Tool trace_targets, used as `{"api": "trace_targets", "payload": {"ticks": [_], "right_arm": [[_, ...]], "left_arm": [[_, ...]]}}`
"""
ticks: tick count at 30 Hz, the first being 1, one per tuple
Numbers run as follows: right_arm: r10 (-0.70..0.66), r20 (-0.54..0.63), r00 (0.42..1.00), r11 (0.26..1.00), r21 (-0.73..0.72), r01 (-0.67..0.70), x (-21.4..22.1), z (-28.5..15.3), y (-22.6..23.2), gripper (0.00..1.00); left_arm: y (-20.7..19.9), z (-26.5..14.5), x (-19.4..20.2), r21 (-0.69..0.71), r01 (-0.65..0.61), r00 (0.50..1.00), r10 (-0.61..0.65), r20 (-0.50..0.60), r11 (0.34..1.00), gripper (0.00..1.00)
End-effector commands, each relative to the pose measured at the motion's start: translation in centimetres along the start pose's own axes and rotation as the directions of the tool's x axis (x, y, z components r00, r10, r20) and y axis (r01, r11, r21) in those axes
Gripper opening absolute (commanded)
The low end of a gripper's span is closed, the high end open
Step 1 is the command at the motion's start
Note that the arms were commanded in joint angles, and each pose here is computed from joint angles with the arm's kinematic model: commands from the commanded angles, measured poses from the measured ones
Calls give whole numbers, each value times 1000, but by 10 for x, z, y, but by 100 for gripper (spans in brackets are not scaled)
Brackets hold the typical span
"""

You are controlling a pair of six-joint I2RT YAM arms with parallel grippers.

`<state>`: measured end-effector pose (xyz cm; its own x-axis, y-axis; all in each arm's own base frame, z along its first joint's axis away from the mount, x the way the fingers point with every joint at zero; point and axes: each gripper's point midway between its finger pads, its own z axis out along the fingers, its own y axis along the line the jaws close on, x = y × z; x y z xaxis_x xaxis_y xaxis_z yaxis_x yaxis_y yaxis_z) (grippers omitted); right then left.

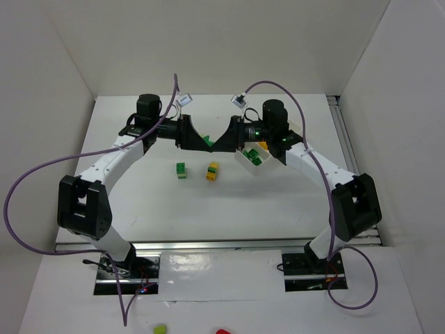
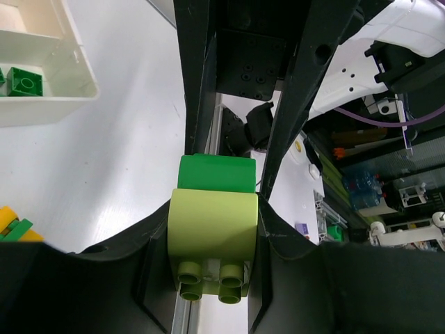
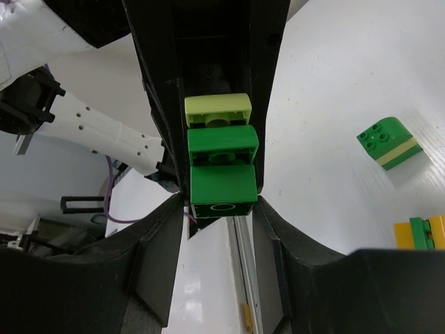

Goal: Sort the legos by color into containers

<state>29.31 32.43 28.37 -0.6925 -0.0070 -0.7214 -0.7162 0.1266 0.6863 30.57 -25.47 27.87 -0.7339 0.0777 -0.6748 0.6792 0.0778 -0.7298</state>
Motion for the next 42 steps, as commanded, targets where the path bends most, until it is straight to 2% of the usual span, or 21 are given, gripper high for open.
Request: {"api": "trace_targets", "payload": {"ticks": [1, 2, 6, 11, 13, 14, 17, 19, 22, 25, 26, 27, 29, 31, 33, 36, 42], "right_arm": [[-99, 48, 994, 994, -39, 101, -19, 8, 13, 32], [-99, 48, 994, 994, -39, 101, -19, 8, 13, 27], [-102, 66, 993, 994, -18, 104, -22, 5, 16, 18], [-102, 104, 989, 993, 63, 96, -24, -5, 6, 16], [-84, 108, 991, 993, 88, 74, -22, -10, 0, 16], [-74, 109, 991, 993, 102, 63, -19, -10, -4, 16], [-63, 117, 991, 991, 123, 49, -18, -15, -9, 16], [-50, 122, 991, 989, 147, 32, -18, -15, -14, 16], [-34, 133, 991, 980, 197, 7, -18, -19, -25, 15], [-13, 144, 989, 957, 289, -29, -15, -23, -44, 15], [23, 144, 989, 938, 340, -71, -15, -27, -49, 15], [3, 176, 984, 896, 438, -81, -20, -37, -68, 15], [45, 189, 981, 804, 575, -148, -11, -52, -93, 15], [19, 232, 973, 659, 728, -186, -11, -78, -122, 15], [18, 224, 974, 530, 824, -199, 1, -101, -140, 15], [55, 185, 981, 401, 896, -192, 23, -122, -164, 15], [76, 153, 985, 329, 929, -170, 38, -130, -186, 15]], "left_arm": [[-23, 0, 0, 62, -85, 996, 86, -15, 994, 0], [-23, 0, 0, 62, -85, 996, 86, -15, 994, 0], [-21, 0, 2, 50, -72, 997, 73, -17, 996, 0], [-15, -6, -3, 22, -51, 999, 52, -5, 998, 1], [-13, -9, -4, 14, -50, 999, 50, 2, 999, 8], [-11, -12, -6, 8, -50, 999, 49, 8, 999, 21], [-10, -15, -8, 2, -48, 999, 48, 17, 999, 34], [-10, -15, -8, 2, -38, 999, 38, 17, 999, 35], [-9, -14, -6, 3, -27, 999, 27, 17, 1000, 21], [-4, -16, -8, -4, -26, 999, 26, 24, 1000, 19], [-3, -16, -9, -12, -16, 999, 17, 27, 1000, 8], [1, -16, -10, -35, -16, 999, 17, 36, 999, 1], [9, -16, -8, -66, 18, 999, -16, 32, 998, 0], [23, -16, -6, -138, 57, 998, -52, 42, 989, 0], [35, -17, -4, -186, 90, 995, -82, 52, 978, 0], [56, -22, -3, -276, 141, 989, -124, 77, 951, 0], [73, -24, -2, -345, 184, 982, -160, 97, 920, 0]]}}
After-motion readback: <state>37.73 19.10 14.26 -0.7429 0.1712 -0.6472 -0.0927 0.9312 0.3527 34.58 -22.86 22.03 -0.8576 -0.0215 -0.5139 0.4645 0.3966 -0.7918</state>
